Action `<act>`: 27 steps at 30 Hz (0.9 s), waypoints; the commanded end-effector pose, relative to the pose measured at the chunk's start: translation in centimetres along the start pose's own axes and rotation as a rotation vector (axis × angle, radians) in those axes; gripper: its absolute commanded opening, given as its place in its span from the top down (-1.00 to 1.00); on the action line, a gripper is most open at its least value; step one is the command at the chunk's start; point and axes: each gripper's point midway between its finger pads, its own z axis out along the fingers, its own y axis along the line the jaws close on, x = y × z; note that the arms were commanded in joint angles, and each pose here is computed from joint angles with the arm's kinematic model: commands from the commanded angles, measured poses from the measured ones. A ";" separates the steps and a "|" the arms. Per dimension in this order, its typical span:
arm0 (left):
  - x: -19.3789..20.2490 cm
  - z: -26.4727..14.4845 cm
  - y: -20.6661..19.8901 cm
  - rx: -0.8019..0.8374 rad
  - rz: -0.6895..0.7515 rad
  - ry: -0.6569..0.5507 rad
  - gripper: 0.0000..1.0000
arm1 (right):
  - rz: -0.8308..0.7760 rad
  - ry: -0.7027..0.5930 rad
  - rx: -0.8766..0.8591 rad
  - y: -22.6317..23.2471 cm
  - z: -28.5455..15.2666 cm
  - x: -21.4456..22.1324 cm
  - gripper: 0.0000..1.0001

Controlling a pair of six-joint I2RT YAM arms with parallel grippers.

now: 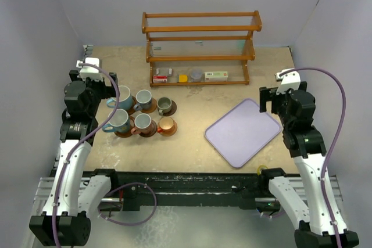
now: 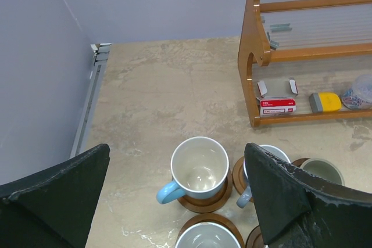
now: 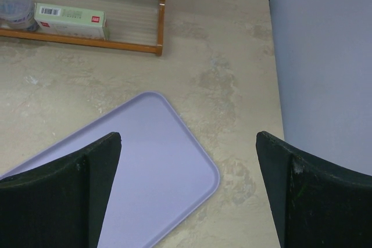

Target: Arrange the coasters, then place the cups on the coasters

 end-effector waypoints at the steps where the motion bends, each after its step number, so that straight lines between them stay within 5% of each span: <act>1: -2.2 -0.4 0.7 -0.015 0.018 -0.072 -0.89 | 0.014 -0.072 0.033 -0.7 -0.4 -1.5 -1.00; 27: -2.1 -0.6 0.6 0.005 0.036 -0.069 -0.89 | -0.001 -0.062 0.031 -0.6 0.0 -1.1 -1.00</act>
